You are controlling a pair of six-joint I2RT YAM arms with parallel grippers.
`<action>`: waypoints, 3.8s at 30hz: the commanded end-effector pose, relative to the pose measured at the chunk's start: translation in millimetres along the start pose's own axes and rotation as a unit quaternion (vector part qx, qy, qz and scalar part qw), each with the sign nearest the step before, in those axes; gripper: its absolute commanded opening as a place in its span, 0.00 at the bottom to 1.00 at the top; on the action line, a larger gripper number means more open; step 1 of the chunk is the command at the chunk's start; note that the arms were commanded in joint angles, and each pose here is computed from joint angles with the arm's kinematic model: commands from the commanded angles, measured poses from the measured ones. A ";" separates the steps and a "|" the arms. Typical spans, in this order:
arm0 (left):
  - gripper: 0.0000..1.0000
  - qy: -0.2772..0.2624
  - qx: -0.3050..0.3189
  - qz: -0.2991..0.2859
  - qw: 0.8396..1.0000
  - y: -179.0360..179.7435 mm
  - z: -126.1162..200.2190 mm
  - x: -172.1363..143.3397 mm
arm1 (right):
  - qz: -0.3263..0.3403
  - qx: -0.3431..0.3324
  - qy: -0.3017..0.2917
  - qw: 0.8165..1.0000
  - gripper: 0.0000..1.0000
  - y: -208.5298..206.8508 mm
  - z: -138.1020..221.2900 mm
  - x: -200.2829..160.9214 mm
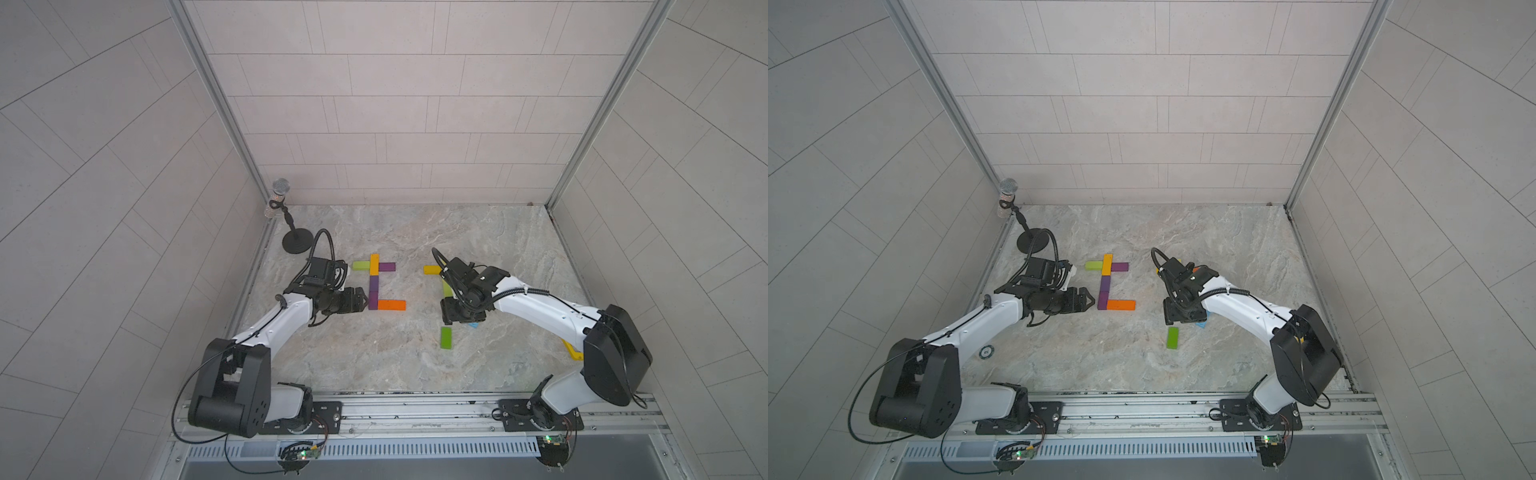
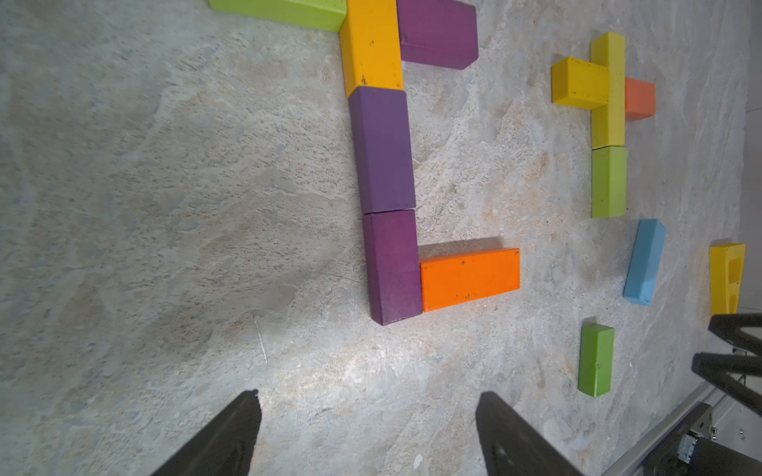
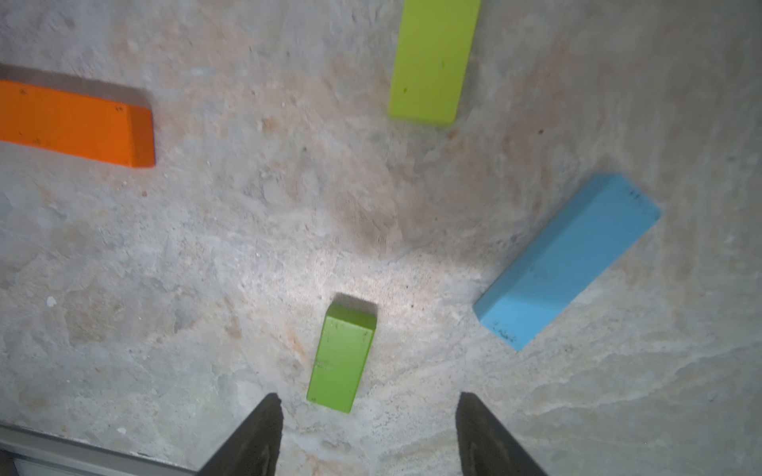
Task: Assemble the letter t with building blocks
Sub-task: Pick up the building block from the center of the board, then assemble the building block at the center of the board.
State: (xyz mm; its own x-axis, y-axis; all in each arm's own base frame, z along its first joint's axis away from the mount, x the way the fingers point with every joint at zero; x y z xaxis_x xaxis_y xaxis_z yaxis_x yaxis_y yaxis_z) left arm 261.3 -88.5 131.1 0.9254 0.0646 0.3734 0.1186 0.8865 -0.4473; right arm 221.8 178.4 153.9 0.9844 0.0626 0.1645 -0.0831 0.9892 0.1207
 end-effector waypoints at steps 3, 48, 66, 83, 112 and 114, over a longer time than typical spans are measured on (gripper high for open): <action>0.86 -0.003 -0.003 -0.002 1.000 -4.6 1.4 -6.1 | 0.000 -0.030 0.025 0.999 0.69 -1.8 -3.0 -27.4; 0.86 -0.001 -0.003 -0.022 1.000 -8.5 0.2 -12.6 | 0.023 -0.033 0.066 0.997 0.16 7.6 -60.4 2.7; 0.86 -0.008 -0.001 -0.033 0.999 -10.2 4.1 -8.3 | -0.024 -0.041 0.091 0.995 0.14 7.8 -44.1 47.5; 0.86 -0.009 0.003 -0.037 0.999 -9.6 4.1 -7.5 | -0.040 -0.051 0.109 0.992 0.15 -5.2 -63.0 51.6; 0.86 -0.004 0.013 -0.036 0.999 -5.1 3.2 -6.9 | -0.051 -0.065 0.108 0.991 0.15 -20.1 -83.3 64.1; 0.86 -0.003 0.013 -0.036 0.999 -4.9 2.7 -7.3 | -0.052 -0.067 0.107 0.991 0.15 -20.5 -83.4 65.2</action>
State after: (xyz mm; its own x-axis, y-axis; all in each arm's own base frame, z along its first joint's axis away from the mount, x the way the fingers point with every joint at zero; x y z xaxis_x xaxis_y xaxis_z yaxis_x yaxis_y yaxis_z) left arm 250.9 -94.3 128.8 0.9190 0.0133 0.3940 0.1646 0.8952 -0.4141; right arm 296.8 181.0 94.3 0.9988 -0.0201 -0.0451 0.0223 0.9986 0.0475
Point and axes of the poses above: each gripper's point midway between its finger pads, its own z axis back along the fingers, its own y axis along the line the jaws close on, x = y × z, the point moved 7 cm from there along z, back along the fingers
